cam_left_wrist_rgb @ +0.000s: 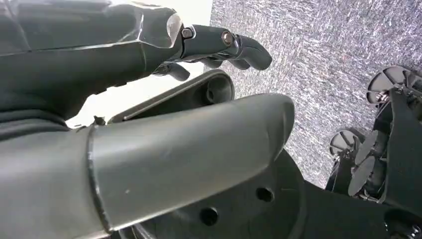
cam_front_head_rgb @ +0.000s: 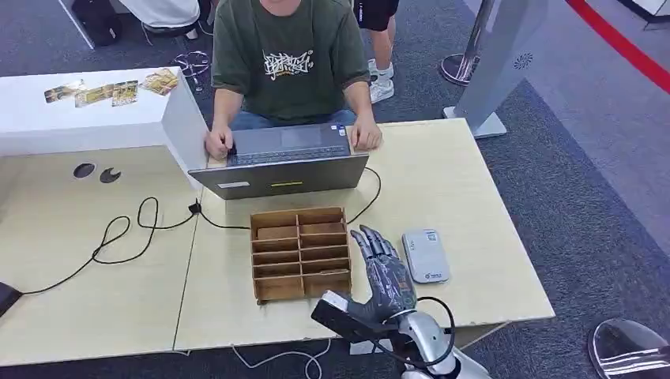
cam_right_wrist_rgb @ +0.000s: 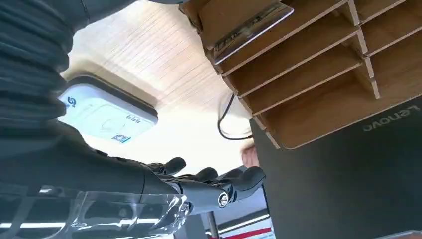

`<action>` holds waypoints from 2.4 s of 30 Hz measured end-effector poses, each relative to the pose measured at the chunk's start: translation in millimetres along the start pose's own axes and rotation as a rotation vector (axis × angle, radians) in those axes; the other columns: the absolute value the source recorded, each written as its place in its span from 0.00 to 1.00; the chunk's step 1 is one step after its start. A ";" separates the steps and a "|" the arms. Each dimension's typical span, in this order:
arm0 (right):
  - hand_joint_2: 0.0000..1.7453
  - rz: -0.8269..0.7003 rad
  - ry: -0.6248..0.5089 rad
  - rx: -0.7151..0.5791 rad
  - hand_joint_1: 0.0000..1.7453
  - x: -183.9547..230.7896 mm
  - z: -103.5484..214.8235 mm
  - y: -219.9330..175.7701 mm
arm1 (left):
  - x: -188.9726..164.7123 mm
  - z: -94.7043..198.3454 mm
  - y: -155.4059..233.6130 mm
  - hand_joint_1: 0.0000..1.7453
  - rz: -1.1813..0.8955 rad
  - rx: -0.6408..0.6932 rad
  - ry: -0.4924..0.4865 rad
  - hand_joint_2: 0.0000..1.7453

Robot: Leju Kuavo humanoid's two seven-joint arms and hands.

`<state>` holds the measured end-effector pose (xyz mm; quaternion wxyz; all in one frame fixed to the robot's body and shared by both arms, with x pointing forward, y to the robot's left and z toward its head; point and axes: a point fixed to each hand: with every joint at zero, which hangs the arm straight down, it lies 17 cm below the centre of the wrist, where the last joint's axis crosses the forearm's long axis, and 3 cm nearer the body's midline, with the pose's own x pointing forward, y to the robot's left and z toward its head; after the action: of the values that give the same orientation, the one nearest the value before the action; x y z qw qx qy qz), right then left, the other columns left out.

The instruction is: Pass the card to the sensor for recognition and then transmit it.

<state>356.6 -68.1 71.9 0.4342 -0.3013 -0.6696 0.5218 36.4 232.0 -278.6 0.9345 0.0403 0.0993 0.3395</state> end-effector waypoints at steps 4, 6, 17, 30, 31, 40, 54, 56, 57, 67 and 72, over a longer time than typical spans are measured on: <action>1.00 -0.012 -0.006 -0.024 0.00 5.6 0.9 -5.0 | 0.1 0.0 0.0 0.00 0.001 0.000 0.000 0.00; 1.00 -0.013 -0.010 -0.032 0.00 8.2 2.0 -7.3 | 0.1 0.0 -0.1 0.00 0.001 0.000 0.000 0.00; 1.00 0.008 -0.049 -0.044 0.00 24.7 -0.8 -5.6 | 1.4 0.1 0.2 0.00 -0.016 0.003 -0.008 0.00; 1.00 0.058 -0.110 -0.028 0.00 47.1 -23.8 18.0 | 3.5 0.7 -0.7 0.00 -0.047 0.004 -0.018 0.00; 1.00 0.059 -0.111 -0.024 0.00 47.7 -24.2 19.7 | 3.2 0.7 -0.6 0.00 -0.047 0.004 -0.016 0.00; 1.00 0.055 -0.103 0.020 0.00 46.1 -26.0 35.4 | 3.0 0.8 -0.7 0.00 -0.049 0.005 -0.013 0.00; 1.00 0.269 -0.111 -0.013 0.00 32.4 -22.5 31.5 | 2.7 0.7 -0.5 0.00 -0.043 0.005 -0.010 0.00; 1.00 0.290 -0.115 -0.020 0.00 29.8 -21.6 29.5 | 2.8 0.7 -0.3 0.00 -0.041 0.005 -0.010 0.00; 1.00 0.297 -0.119 -0.023 0.00 29.3 -21.0 28.8 | 2.8 0.7 -0.3 0.00 -0.040 0.006 -0.010 0.00; 1.00 0.309 -0.146 -0.009 0.00 28.9 -17.8 29.8 | 2.8 0.7 0.0 0.00 -0.034 0.005 -0.008 0.00; 1.00 0.327 -0.137 0.062 0.00 19.6 -19.6 39.5 | 2.7 0.7 -0.3 0.00 -0.032 0.004 -0.007 0.00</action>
<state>363.6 -31.9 40.8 0.3059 -0.3564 -0.6235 0.6250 38.7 233.6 -278.4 0.9400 0.0416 0.0974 0.3243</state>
